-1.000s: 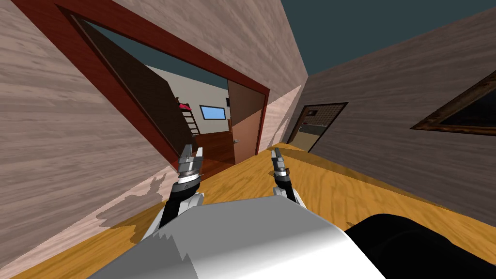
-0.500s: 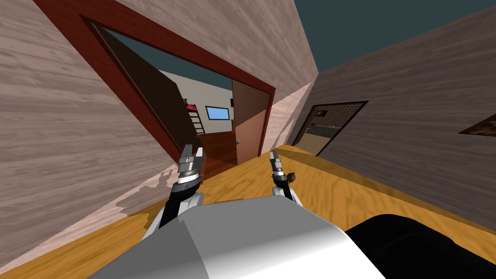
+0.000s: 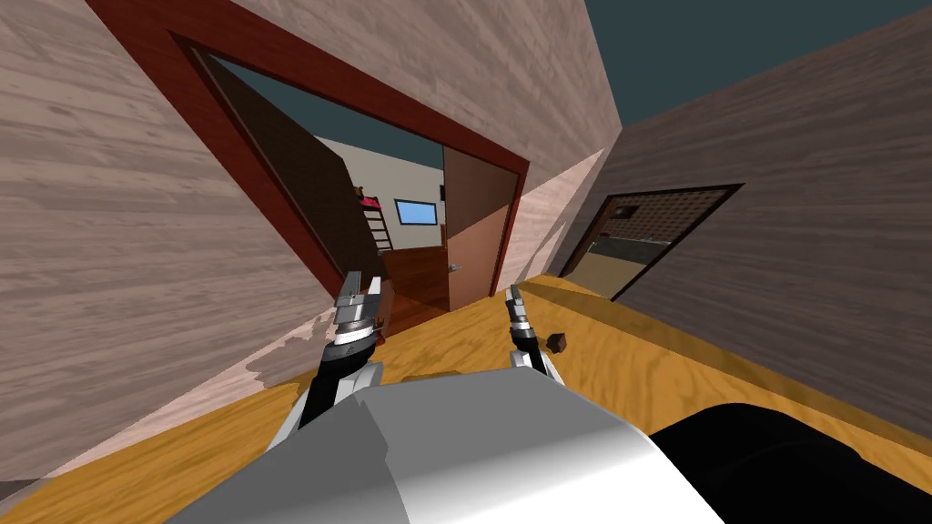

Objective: Push the door open

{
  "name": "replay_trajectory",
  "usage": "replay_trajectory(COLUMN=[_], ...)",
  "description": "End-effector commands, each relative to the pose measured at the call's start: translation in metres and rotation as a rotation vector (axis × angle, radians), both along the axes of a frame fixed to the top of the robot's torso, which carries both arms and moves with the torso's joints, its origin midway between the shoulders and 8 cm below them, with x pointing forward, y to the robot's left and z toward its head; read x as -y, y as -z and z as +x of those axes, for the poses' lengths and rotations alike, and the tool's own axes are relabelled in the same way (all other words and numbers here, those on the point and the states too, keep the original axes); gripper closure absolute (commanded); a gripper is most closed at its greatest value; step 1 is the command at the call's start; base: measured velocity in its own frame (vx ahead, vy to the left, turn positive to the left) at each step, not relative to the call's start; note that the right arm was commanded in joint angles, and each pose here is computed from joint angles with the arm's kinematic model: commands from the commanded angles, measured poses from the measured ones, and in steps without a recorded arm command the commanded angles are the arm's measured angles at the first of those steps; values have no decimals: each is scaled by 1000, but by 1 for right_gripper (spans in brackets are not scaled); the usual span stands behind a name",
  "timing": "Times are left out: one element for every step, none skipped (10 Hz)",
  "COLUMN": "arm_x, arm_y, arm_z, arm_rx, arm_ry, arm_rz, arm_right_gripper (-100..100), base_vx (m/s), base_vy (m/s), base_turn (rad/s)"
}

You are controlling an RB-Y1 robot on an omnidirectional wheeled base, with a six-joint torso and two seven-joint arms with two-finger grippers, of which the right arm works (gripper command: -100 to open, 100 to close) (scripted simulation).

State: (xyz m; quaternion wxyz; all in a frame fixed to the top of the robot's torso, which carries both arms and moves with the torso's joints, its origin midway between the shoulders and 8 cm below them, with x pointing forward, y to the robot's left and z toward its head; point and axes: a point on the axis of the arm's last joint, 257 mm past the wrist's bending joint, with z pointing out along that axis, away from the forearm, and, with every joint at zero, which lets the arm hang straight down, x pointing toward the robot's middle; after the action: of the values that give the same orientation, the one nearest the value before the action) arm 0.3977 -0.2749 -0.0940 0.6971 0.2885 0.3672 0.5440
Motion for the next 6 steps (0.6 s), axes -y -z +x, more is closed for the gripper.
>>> replay_trajectory(arm_x=[3, 4, 5, 7, 9, 11], arm_y=[14, 20, 23, 32, 41, 50], arm_z=[7, 11, 11, 15, 19, 23], arm_rx=[-24, -35, -40, -56, -73, -89], arm_ry=[-2, -4, -3, -4, -4, -4], arm_rz=[12, 20, 20, 28, 36, 45], arm_right_gripper=[-100, -100, -100, -100, -100, -100], base_vx=[70, 96, 69, 62, 84, 92], base_vy=[-7, -4, 1, -3, -19, -26], base_turn=[170, 146, 55, 84, 191, 183])
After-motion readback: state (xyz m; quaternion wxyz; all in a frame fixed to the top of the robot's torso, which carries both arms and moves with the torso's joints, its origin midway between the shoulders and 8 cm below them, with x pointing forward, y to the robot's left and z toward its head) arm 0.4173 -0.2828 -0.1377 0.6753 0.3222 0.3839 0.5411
